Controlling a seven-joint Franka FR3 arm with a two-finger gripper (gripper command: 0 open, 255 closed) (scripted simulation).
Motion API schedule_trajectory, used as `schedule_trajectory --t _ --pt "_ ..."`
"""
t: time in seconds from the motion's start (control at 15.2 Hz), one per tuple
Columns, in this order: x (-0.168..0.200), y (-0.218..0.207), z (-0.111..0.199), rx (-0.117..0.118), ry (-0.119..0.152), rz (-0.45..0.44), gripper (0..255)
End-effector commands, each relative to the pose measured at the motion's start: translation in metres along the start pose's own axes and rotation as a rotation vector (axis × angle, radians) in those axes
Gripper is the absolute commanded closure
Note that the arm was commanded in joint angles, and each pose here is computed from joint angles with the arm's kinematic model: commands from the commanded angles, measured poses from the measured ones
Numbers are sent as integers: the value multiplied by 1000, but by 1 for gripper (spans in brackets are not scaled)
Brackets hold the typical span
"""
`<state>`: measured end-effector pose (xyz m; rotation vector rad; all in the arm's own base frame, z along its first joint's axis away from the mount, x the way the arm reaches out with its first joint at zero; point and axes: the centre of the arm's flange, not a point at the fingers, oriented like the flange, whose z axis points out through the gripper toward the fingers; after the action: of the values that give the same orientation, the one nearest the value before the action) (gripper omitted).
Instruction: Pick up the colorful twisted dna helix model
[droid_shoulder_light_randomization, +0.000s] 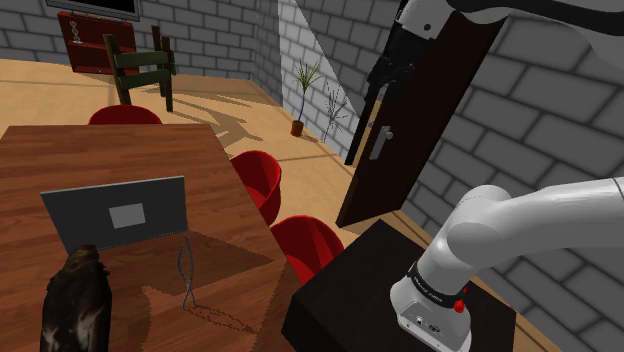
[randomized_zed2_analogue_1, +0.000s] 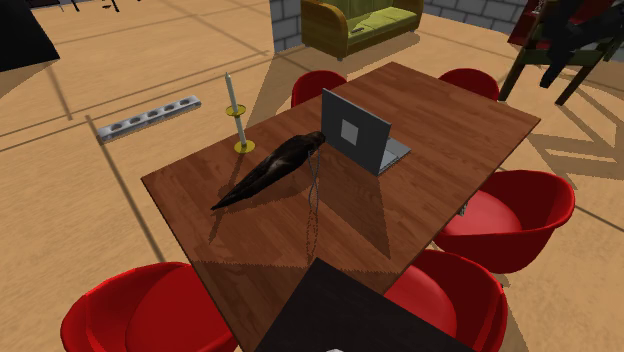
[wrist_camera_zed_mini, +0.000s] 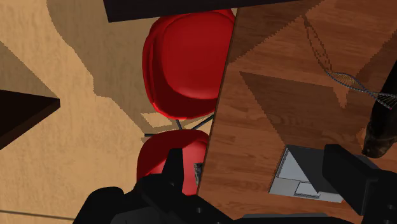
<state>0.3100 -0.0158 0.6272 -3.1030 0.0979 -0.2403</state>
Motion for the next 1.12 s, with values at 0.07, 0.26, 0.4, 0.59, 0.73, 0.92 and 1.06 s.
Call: schedule_trajectory --t 0.07,0.26,0.4,0.59,0.73,0.92,1.06 --pt "1 -9 9 3 -4 7 0" --pt "5 -36 37 11 -14 28 0" --pt "7 -54 55 16 -21 42 0" --pt "11 -82 82 24 -32 62 0" --pt "14 -100 100 30 -39 76 0" --pt "19 -128 127 38 -49 97 0" --pt "22 -146 145 43 -56 111 0"
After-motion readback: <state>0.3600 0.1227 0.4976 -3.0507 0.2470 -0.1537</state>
